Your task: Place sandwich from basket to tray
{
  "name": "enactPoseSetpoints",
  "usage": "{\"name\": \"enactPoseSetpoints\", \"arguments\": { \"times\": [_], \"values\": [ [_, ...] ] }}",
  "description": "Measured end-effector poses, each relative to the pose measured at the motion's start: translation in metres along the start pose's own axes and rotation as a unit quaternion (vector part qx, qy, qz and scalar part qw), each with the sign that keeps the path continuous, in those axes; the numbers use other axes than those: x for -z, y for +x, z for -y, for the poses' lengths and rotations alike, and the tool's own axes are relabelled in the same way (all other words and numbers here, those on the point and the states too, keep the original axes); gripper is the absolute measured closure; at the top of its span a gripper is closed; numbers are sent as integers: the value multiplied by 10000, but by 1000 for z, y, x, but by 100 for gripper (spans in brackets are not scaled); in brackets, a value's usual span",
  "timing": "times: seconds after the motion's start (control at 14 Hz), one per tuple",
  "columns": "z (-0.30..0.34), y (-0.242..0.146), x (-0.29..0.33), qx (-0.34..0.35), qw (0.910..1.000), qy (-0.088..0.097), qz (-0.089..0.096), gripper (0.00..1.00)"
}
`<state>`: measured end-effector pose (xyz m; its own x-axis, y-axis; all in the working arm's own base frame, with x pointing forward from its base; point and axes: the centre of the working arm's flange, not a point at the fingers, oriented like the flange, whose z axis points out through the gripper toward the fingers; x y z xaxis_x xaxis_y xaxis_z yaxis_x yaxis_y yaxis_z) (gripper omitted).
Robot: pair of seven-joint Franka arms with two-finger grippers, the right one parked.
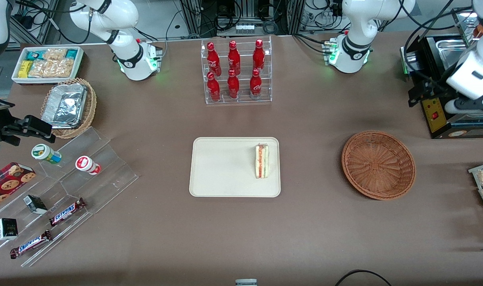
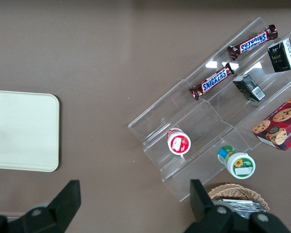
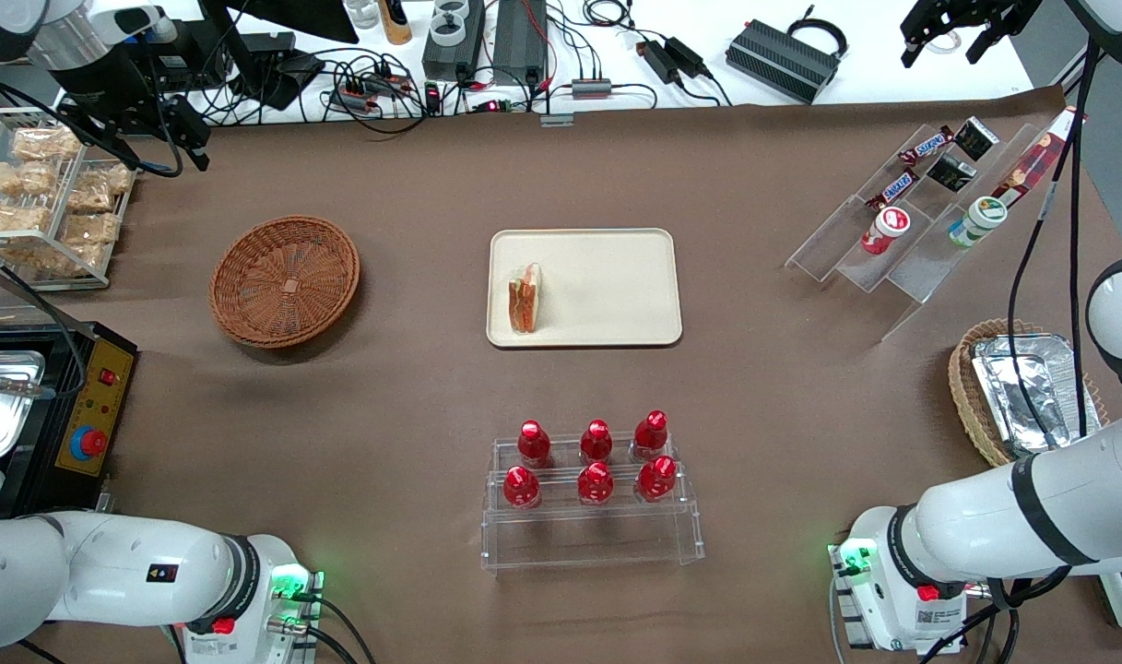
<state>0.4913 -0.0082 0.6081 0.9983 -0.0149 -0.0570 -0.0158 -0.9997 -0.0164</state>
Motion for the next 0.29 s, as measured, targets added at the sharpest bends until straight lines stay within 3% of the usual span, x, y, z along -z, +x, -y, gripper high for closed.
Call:
{"name": "enactPoseSetpoints", "arguments": {
  "times": [0.29],
  "values": [
    [-1,-14,17,-1,9999,-10,-137,0]
  ]
}}
